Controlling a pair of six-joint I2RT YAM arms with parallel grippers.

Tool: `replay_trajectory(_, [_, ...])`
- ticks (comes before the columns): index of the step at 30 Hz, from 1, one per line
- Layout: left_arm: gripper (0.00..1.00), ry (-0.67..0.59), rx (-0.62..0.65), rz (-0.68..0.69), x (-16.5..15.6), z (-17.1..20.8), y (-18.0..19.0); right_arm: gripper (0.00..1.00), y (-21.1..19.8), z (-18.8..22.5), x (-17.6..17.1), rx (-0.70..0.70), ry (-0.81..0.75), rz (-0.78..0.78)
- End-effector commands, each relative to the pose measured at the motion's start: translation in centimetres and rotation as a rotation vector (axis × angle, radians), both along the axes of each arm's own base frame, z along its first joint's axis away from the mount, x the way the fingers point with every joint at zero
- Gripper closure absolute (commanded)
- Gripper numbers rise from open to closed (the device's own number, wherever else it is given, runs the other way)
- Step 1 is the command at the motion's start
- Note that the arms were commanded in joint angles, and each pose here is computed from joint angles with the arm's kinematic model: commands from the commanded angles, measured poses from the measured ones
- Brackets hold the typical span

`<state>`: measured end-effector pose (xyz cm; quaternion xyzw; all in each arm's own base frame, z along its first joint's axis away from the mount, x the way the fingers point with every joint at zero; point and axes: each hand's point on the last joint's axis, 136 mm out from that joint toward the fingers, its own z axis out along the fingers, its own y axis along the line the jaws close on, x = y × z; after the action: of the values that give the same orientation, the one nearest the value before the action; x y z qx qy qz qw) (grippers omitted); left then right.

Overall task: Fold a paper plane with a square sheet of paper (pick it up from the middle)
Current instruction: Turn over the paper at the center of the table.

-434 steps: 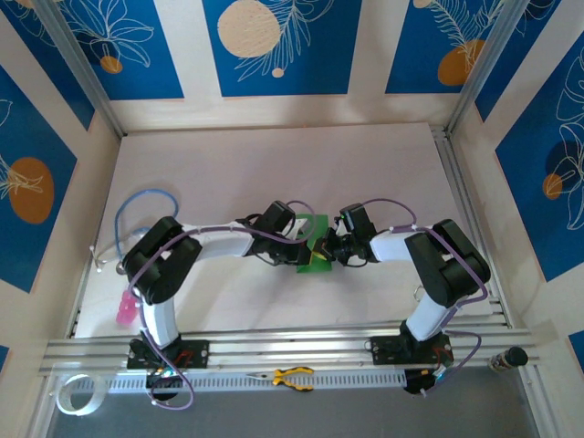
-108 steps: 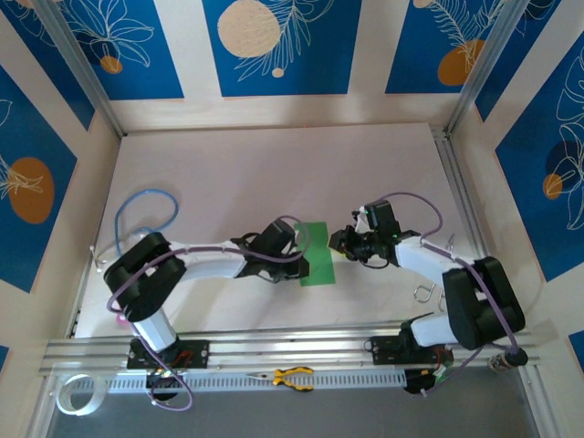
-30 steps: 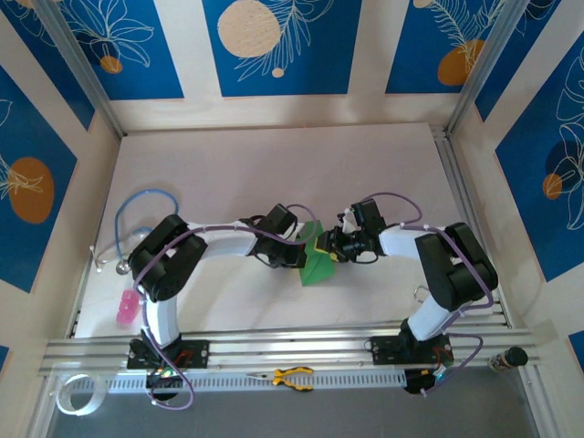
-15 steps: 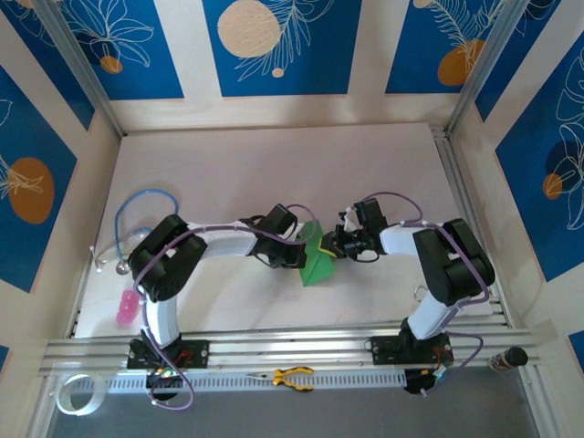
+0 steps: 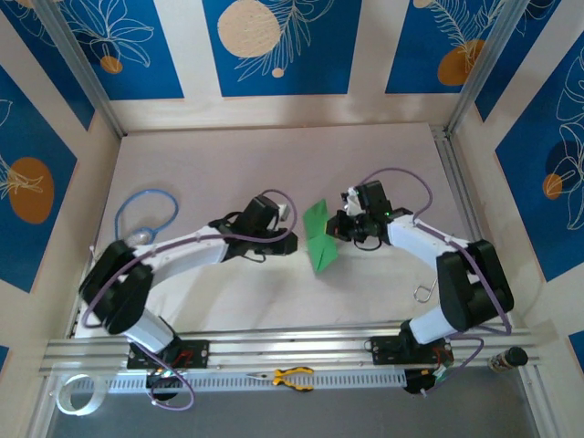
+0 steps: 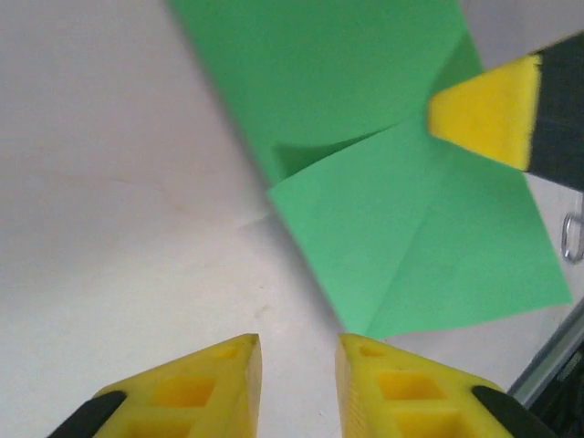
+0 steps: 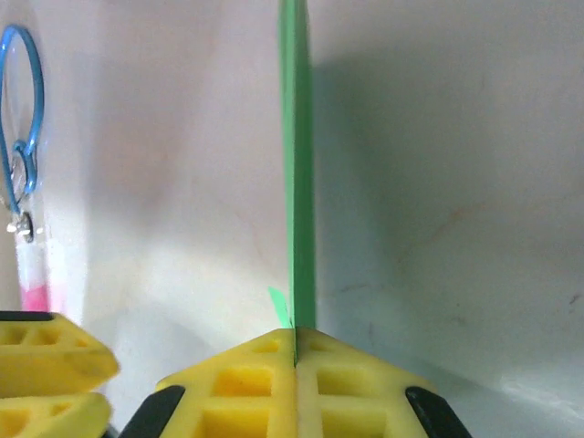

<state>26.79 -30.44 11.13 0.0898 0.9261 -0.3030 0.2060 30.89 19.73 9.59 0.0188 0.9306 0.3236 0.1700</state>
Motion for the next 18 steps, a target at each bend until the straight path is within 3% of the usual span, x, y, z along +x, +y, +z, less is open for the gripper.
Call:
replay_trajectory(1, [0.68, -0.061, 0.072, 0.158, 1.5, 0.3, 4.4, 0.95, -2.8, 0.5, -0.8, -0.279, -0.037, 0.029])
replay_trajectory(6, [0.64, -0.11, 0.075, 0.273, 1.8, 1.5, 8.2, 0.95, -4.9, 2.4, 0.5, -0.651, -0.134, 0.044])
replay_trajectory(11, [0.63, -0.137, 0.093, 0.372, 1.5, 1.9, 11.1, 0.98, -7.0, 3.0, 1.9, -0.988, -0.119, -0.025])
replay_trajectory(15, [0.61, -0.175, 0.113, 0.463, 1.0, 2.5, 13.7, 0.96, -5.8, 2.5, 2.6, -1.156, -0.142, -0.012])
replay_trajectory(18, [0.6, -0.209, 0.114, 0.514, 0.5, 3.1, 15.3, 0.95, -3.8, 1.2, 2.6, -1.195, -0.131, 0.022])
